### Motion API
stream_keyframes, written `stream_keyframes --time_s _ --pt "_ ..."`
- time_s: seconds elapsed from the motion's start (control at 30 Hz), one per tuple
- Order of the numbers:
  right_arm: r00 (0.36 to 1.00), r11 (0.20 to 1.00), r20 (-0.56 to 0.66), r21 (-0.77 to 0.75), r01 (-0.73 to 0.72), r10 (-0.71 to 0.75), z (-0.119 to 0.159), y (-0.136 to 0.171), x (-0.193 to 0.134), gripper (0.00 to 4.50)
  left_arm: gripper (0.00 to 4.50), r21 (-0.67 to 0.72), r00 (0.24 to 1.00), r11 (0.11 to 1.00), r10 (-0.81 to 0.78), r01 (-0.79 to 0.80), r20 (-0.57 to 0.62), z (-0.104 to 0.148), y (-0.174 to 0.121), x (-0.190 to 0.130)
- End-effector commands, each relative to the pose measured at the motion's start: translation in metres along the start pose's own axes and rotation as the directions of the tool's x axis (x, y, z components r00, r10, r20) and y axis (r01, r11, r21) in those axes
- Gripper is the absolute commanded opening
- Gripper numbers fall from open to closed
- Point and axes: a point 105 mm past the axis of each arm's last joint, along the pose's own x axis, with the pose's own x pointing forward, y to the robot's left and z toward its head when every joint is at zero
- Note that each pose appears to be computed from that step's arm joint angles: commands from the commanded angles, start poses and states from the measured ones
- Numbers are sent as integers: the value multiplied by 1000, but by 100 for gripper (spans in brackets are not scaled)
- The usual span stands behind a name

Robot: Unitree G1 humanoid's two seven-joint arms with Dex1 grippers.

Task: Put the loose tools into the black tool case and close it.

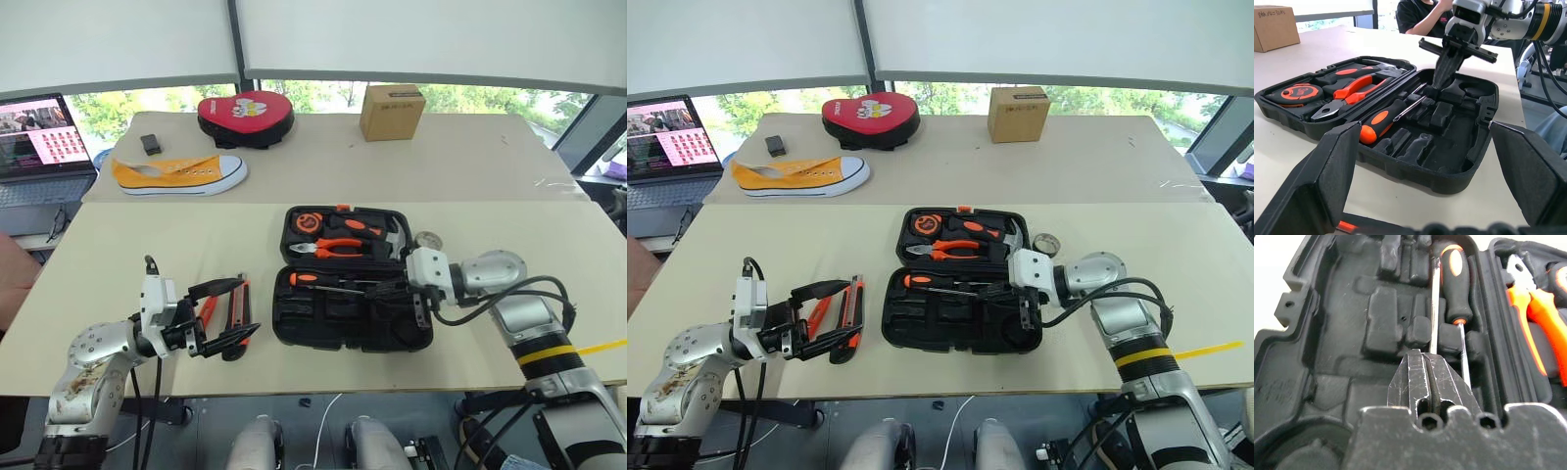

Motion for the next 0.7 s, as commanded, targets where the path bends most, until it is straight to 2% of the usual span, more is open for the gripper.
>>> stream_keyframes --time_s 0.03,0.13,0.47,0.7 --pt "999 1000 37 0 27 -27 12 -5 -3 4 450 32 1000 999 -1 1 11 5 -1 0" --pt "999 999 42 39 30 -32 9 -5 1 4 450 29 1000 1000 -4 4 10 4 -2 0" --pt "998 994 -69 106 13 -6 -23 1 15 4 450 34 1000 999 -3 3 -2 4 0 -2" --pt "994 990 -106 140 -17 32 -32 8 29 4 450 38 1000 999 8 -8 -11 4 1 -4"
